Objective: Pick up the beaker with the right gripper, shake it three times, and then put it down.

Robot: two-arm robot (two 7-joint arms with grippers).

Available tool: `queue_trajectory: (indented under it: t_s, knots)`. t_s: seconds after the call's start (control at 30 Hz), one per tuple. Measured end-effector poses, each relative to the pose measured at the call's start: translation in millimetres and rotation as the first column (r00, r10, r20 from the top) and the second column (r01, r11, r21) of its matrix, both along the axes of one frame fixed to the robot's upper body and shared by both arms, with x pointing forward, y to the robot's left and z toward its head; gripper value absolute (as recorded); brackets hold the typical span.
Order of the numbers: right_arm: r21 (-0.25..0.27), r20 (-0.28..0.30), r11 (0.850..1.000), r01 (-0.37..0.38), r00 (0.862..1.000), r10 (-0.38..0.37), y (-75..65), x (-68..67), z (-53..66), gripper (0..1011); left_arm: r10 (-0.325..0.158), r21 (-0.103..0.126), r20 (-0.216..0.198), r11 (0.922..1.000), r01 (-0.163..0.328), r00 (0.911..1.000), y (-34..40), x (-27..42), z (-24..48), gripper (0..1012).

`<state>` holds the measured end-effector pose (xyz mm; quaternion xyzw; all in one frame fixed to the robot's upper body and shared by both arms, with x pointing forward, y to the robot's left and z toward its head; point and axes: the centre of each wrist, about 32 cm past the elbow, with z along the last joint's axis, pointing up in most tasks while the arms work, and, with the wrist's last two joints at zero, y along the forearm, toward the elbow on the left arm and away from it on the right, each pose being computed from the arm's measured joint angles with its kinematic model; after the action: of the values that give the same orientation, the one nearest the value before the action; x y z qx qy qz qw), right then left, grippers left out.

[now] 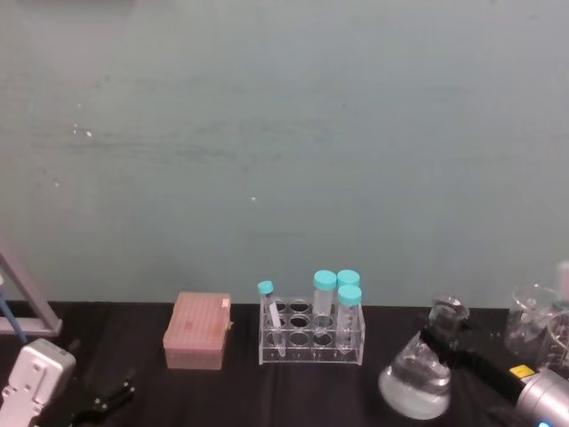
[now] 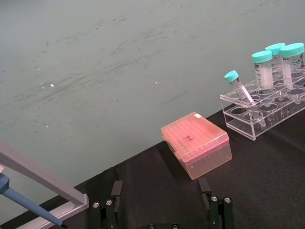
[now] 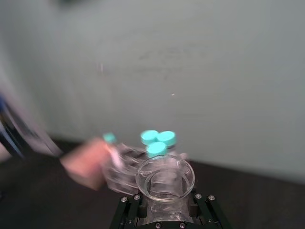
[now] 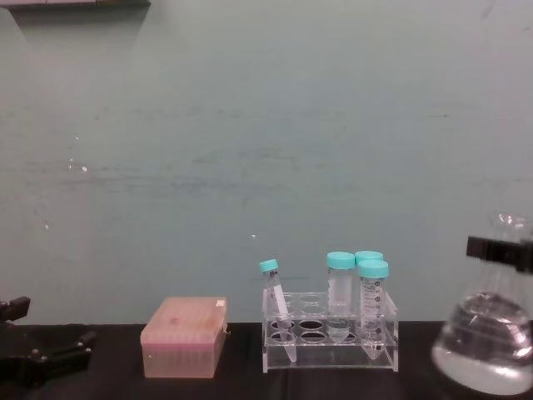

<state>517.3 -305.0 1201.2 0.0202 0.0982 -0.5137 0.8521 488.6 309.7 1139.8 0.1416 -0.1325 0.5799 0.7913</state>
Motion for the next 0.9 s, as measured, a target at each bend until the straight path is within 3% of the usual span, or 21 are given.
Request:
queue_trajectory:
  t_s: [0.03,0.13,0.17,0.2,0.23,0.33,0.37,0.43,0.47,0.5,0.53,0.57,0.67,0.73,0.77,0.8,0.83,0.87,0.9]
  knots:
    - [-0.166,0.087,0.986,-0.002,0.996,0.017,-2.3,0.7,0.6,452,0.0,0.0,0.0,1.0,0.0,1.0,0.0,0.0,0.0,1000]
    - [-0.349,0.171,0.937,0.015,0.984,0.048,-5.3,1.8,1.5,452,0.0,0.0,0.0,1.0,0.0,1.0,0.0,0.0,0.0,1000]
    - [-0.467,0.23,0.883,0.042,0.97,0.075,-7.8,2.5,1.6,452,0.0,0.0,0.0,1.0,0.0,1.0,0.0,0.0,0.0,1000]
    - [-0.515,0.254,0.855,0.057,0.963,0.089,-9.2,2.9,1.6,452,0.0,0.0,0.0,1.0,0.0,1.0,0.0,0.0,0.0,1000]
    - [-0.6,0.302,0.794,0.094,0.946,0.117,-11.8,3.8,1.4,453,0.0,0.0,0.0,1.0,0.0,1.0,0.0,0.0,0.0,1000]
    - [-0.694,0.352,0.706,0.14,0.922,0.163,-16.2,4.9,0.8,452,0.0,0.0,0.0,1.0,0.0,1.0,0.0,0.0,0.0,1000]
    - [-0.742,0.379,0.648,0.171,0.904,0.195,-18.5,5.4,0.5,452,0.0,0.0,0.0,1.0,0.0,1.0,0.0,0.0,0.0,1000]
    - [-0.778,0.402,0.595,0.202,0.888,0.224,-20.9,6.0,1.0,452,0.0,0.0,0.0,1.0,0.0,1.0,0.0,0.0,0.0,1000]
    - [-0.801,0.415,0.555,0.224,0.876,0.245,-22.9,6.5,1.4,453,0.0,0.0,0.0,1.0,0.0,1.0,0.0,0.0,0.0,1000]
    - [-0.801,0.415,0.555,0.224,0.876,0.245,-22.9,6.5,1.4,452,0.0,0.0,0.0,1.0,0.0,1.0,0.0,0.0,0.0,1000]
    - [-0.816,0.421,0.527,0.237,0.869,0.262,-24.4,6.7,1.7,452,0.0,0.0,0.0,1.0,0.0,1.0,0.0,0.0,0.0,1000]
    - [-0.824,0.425,0.51,0.247,0.864,0.269,-25.2,6.9,2.2,452,0.0,0.0,0.0,1.0,0.0,1.0,0.0,0.0,0.0,1000]
    - [-0.828,0.428,0.501,0.252,0.861,0.275,-25.4,7.0,2.4,453,0.0,0.0,0.0,1.0,0.0,1.0,0.0,0.0,0.0,1000]
    - [-0.815,0.431,0.525,0.246,0.863,0.264,-25.2,6.7,2.8,452,0.0,0.0,0.0,1.0,0.0,1.0,0.0,0.0,0.0,1000]
    - [-0.785,0.43,0.576,0.229,0.87,0.24,-24.3,6.1,3.4,452,0.0,0.0,0.0,1.0,0.0,1.0,0.0,0.0,0.0,1000]
    - [-0.785,0.43,0.576,0.229,0.87,0.24,-24.3,6.1,3.4,452,0.0,0.0,0.0,1.0,0.0,1.0,0.0,0.0,0.0,1000]
    - [-0.732,0.423,0.651,0.201,0.883,0.202,-23.1,5.6,5.0,453,0.0,0.0,0.0,1.0,0.0,1.0,0.0,0.0,0.0,1000]
    - [-0.708,0.417,0.68,0.19,0.89,0.185,-22.4,5.4,5.7,452,0.0,0.0,0.0,1.0,0.0,1.0,0.0,0.0,0.0,1000]
    - [-0.631,0.391,0.759,0.161,0.911,0.132,-20.9,5.1,8.2,452,0.0,0.0,0.0,1.0,0.0,1.0,0.0,0.0,0.0,1000]
